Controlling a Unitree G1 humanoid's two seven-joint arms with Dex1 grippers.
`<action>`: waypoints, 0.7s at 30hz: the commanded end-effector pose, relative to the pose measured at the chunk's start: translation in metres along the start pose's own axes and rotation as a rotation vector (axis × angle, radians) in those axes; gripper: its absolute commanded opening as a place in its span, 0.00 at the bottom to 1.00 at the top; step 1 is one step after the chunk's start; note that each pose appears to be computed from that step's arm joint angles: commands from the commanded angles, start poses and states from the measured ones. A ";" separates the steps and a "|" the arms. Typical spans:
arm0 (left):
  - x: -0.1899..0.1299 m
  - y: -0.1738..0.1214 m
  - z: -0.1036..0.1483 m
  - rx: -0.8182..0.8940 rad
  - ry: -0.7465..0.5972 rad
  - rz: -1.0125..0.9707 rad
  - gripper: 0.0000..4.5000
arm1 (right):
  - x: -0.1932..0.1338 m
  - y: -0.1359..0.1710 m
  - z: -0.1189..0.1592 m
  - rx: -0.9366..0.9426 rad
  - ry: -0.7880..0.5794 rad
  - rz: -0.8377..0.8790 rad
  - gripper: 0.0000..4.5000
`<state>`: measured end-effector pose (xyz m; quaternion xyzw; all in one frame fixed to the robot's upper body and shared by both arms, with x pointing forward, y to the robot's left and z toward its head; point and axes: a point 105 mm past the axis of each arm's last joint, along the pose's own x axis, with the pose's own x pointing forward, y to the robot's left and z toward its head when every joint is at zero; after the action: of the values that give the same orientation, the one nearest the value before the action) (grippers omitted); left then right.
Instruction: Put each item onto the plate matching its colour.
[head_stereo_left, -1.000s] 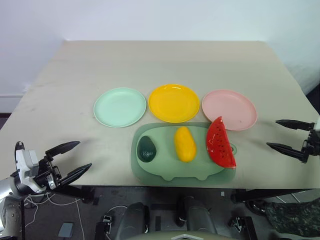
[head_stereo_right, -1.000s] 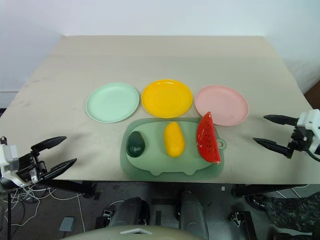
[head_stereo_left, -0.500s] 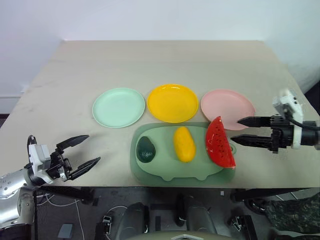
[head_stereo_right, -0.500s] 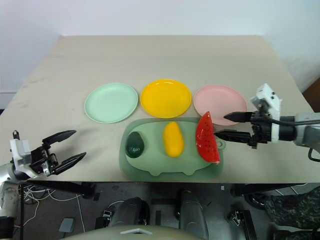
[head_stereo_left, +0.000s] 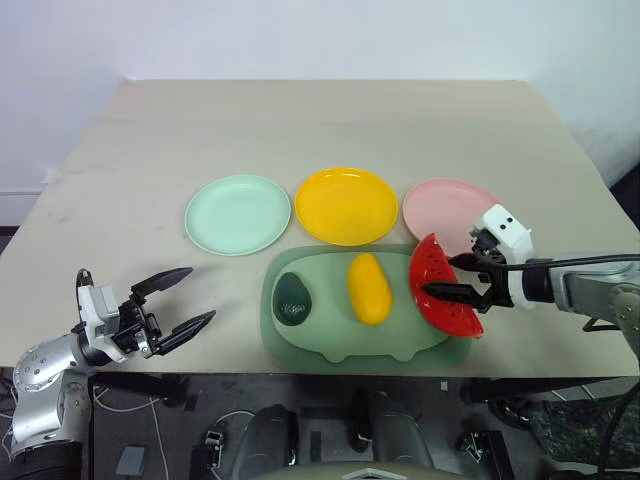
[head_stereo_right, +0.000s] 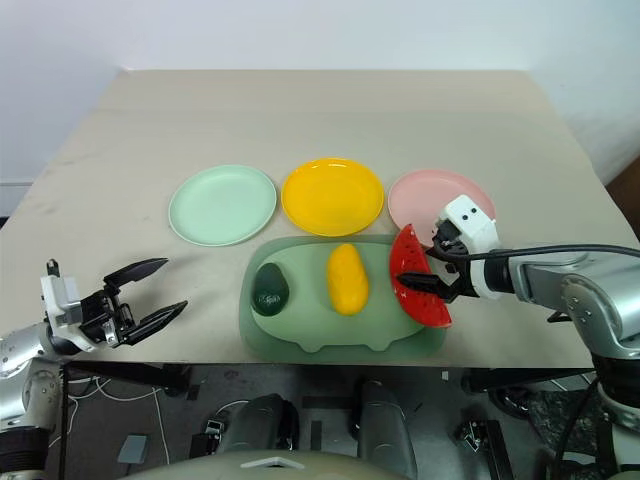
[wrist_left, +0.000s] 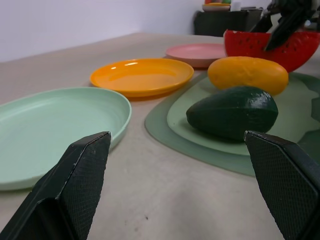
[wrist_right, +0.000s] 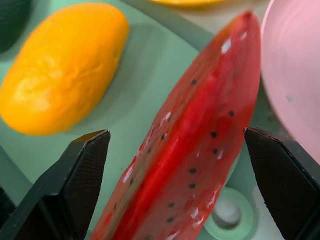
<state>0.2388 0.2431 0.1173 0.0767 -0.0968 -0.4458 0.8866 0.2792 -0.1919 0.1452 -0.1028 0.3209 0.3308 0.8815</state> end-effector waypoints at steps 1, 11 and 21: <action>0.004 -0.001 0.007 0.019 -0.025 0.002 1.00 | 0.004 0.005 0.001 -0.062 -0.004 -0.016 1.00; 0.005 0.003 0.016 0.025 -0.062 0.014 1.00 | 0.018 0.009 -0.018 -0.091 0.112 -0.015 1.00; 0.011 0.001 0.023 0.024 -0.087 -0.039 1.00 | 0.015 0.010 -0.003 -0.079 0.076 0.040 0.71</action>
<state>0.2413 0.2372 0.1317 0.0535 -0.1281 -0.4553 0.8795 0.2774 -0.1808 0.1190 -0.1534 0.3656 0.3450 0.8507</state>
